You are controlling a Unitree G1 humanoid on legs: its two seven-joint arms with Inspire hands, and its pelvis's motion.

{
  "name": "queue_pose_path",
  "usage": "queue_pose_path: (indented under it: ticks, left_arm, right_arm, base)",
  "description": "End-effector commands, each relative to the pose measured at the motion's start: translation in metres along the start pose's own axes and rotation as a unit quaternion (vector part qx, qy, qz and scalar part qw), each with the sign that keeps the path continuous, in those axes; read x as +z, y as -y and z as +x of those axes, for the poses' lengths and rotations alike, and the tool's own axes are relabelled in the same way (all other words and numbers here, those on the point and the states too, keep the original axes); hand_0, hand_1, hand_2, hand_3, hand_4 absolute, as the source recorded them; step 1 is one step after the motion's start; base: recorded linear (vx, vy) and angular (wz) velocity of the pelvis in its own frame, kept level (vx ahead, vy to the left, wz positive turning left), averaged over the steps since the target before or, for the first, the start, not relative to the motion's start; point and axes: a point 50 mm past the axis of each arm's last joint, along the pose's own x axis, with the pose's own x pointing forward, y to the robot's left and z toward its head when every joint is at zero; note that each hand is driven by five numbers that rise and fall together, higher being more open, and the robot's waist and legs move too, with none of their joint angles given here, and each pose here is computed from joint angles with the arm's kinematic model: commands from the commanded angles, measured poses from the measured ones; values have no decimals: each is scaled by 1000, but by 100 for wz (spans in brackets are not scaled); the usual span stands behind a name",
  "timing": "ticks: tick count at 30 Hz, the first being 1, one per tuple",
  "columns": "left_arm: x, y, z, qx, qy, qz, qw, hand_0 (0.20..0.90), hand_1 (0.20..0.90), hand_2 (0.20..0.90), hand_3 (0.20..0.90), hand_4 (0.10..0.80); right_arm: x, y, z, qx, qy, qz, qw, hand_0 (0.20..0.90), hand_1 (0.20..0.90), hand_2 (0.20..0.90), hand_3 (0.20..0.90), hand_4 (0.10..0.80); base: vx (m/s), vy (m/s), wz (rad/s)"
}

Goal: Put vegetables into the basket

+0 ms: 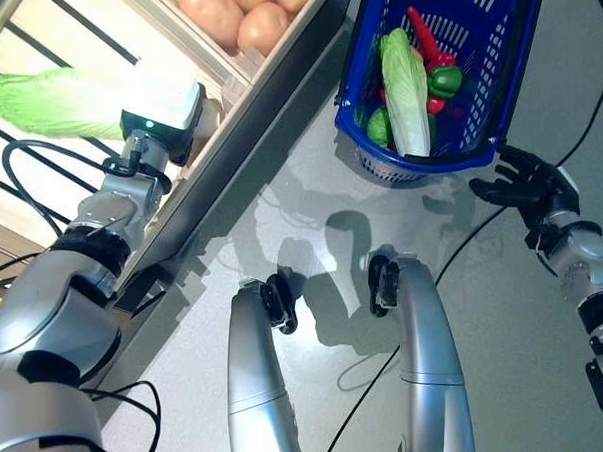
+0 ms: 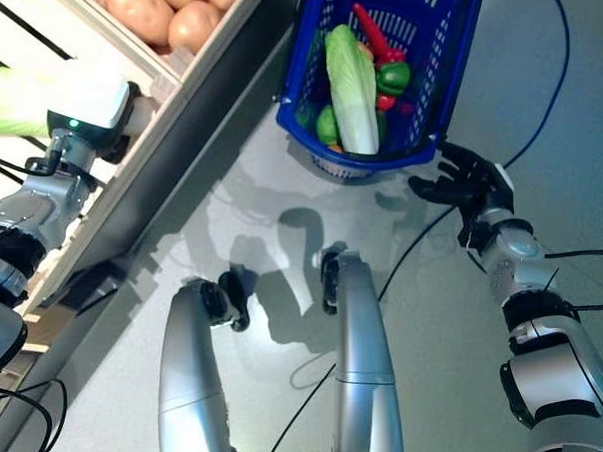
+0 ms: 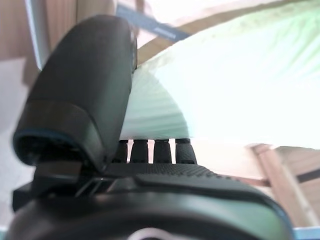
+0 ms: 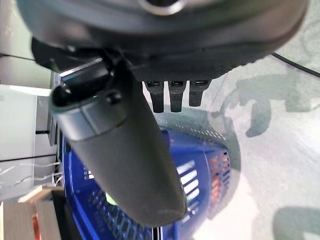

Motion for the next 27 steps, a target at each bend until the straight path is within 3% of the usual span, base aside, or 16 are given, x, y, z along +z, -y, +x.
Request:
queue_pose_path:
  ticks: [1, 7, 15, 19, 25, 27]
  left_arm:
    - [-54, -19, -6, 27, -89, 23, 995, 300, 300, 300, 300, 400]
    - [-60, -16, -14, 60, -92, -4, 994, 300, 300, 300, 300, 400]
    - [-57, 7, -38, 79, -110, -118, 984, 300, 300, 300, 300, 400]
    - [-42, 28, -61, 118, -142, -274, 944, 300, 300, 300, 300, 400]
    - [1, 52, -87, 127, -148, -396, 897, 300, 300, 300, 300, 400]
    - [16, 57, -97, 137, -162, -464, 860, 300, 300, 300, 300, 400]
  right_arm:
    - [32, 0, -2, 21, 100, 34, 994, 900, 900, 900, 900, 800]
    - [25, -18, -2, 54, 105, 35, 992, 900, 900, 900, 900, 800]
    - [-15, -42, -18, 97, 67, 50, 992, 900, 900, 900, 900, 800]
    - [-45, -64, -35, 150, 41, 49, 987, 900, 900, 900, 900, 800]
    - [-78, -95, -61, 213, 10, 42, 976, 900, 900, 900, 900, 800]
    - [-87, -104, -69, 222, 1, 7, 975, 900, 900, 900, 900, 800]
  base:
    - [19, -34, 5]
    - [10, -13, 8]
    - [86, -19, 7]
    - [142, 2, -7]
    - [85, -13, 3]
    - [162, -18, -4]
